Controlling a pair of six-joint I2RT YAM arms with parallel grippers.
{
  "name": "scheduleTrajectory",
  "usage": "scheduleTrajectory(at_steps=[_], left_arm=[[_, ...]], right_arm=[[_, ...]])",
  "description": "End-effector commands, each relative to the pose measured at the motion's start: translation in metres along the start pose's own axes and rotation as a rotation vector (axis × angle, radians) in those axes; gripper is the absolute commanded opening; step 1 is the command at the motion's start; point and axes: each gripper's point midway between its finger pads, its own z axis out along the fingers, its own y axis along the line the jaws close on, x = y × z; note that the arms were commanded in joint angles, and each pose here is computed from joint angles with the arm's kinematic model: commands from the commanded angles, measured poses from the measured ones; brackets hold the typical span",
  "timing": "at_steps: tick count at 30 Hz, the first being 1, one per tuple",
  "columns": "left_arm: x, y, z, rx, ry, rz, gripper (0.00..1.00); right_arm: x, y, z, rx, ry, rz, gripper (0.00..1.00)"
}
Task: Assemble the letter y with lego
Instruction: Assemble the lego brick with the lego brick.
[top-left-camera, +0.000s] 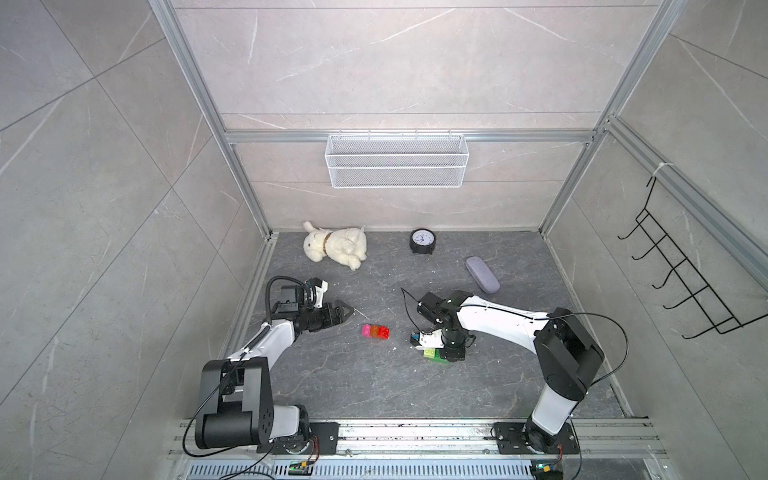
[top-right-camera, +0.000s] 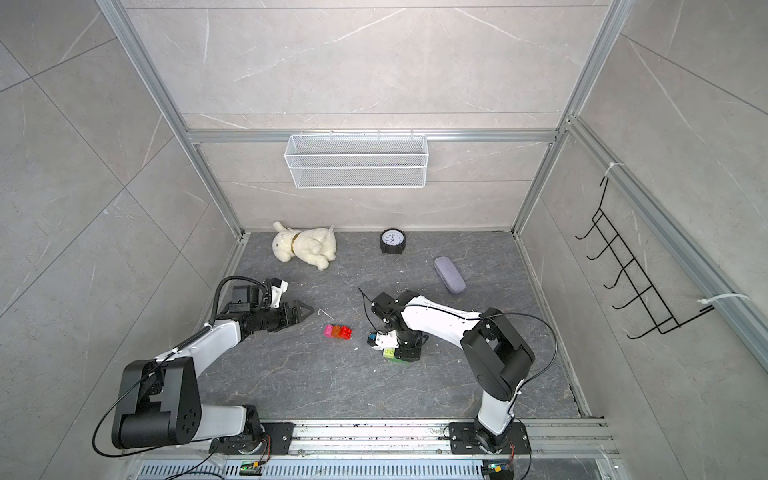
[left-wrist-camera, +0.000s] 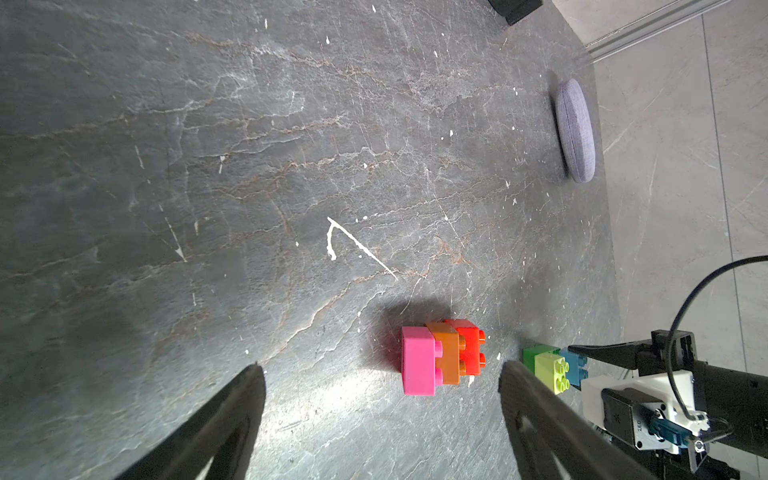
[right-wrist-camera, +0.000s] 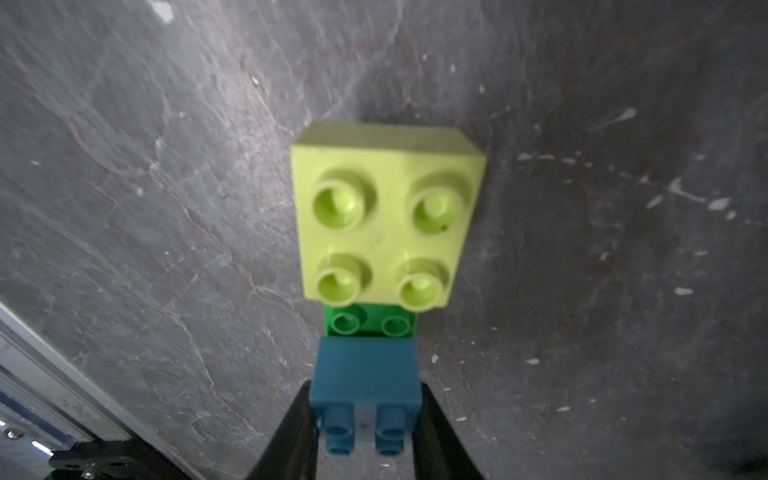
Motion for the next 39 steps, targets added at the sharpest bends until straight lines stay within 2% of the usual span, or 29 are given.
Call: scheduleTrajectory(at_steps=[1, 12, 20, 31, 35, 39], left_arm=[[-0.012, -0.005, -0.002, 0.021, -0.022, 0.017, 0.91], [-0.013, -0.007, -0.003, 0.021, -0.026, 0.022, 0.91], [-0.013, -0.008, -0.004, 0.022, -0.025, 0.023, 0.91], [-0.012, -0.011, -0.001, 0.048, -0.011, -0.007, 0.90], [-0.009, -0.015, 0.002, 0.049, 0.011, -0.013, 0.87], [-0.007, -0.021, 0.009, 0.026, 0.055, 0.013, 0.87]], right_arm=[[0.009, 0.014, 0.019, -0.075, 0.080, -0.026, 0.26], [0.006, 0.010, 0.040, -0.118, 0.192, 0.047, 0.25], [-0.003, -0.004, 0.017, -0.073, 0.137, 0.115, 0.26], [0.055, -0.024, -0.008, -0.037, 0.112, 0.347, 0.30], [0.065, -0.032, -0.008, -0.014, 0.101, 0.387, 0.36], [0.065, -0.037, -0.008, 0.006, 0.100, 0.390, 0.50]])
